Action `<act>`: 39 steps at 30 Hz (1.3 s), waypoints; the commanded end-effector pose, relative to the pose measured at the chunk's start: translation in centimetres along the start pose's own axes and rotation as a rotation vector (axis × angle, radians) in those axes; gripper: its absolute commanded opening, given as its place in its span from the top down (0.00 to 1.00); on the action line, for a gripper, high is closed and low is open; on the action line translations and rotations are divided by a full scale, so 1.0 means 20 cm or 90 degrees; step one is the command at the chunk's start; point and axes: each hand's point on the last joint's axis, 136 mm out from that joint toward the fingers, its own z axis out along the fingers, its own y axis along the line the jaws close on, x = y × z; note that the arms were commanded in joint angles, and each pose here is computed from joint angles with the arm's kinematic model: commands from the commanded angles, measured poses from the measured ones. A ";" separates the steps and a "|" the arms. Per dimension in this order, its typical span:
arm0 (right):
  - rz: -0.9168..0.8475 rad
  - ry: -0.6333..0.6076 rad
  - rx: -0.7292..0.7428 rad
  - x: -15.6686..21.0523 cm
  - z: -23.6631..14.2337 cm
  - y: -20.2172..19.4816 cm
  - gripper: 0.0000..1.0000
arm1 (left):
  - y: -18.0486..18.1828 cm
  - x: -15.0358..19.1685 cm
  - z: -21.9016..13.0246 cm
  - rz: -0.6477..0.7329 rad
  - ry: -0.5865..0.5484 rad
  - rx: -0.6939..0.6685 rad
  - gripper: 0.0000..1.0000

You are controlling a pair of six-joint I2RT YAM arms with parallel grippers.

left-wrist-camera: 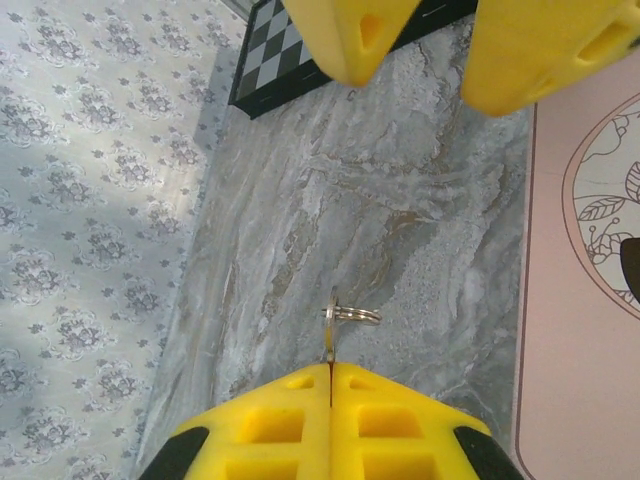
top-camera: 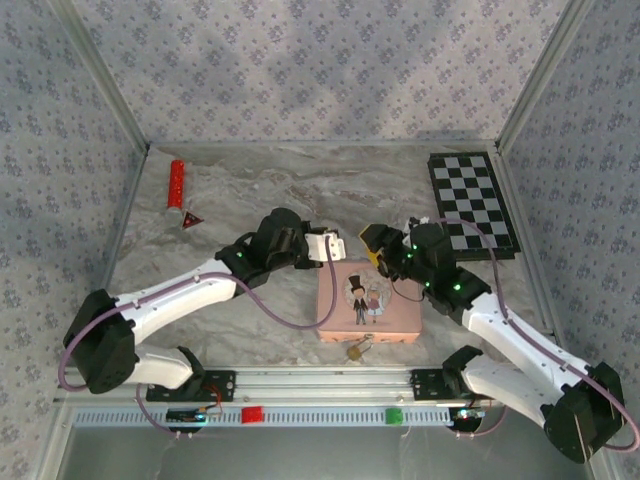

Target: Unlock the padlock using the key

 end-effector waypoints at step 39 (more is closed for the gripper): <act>-0.985 0.245 -0.461 0.52 -0.13 0.23 0.43 | -0.28 -0.10 -0.44 -0.023 0.040 0.403 1.00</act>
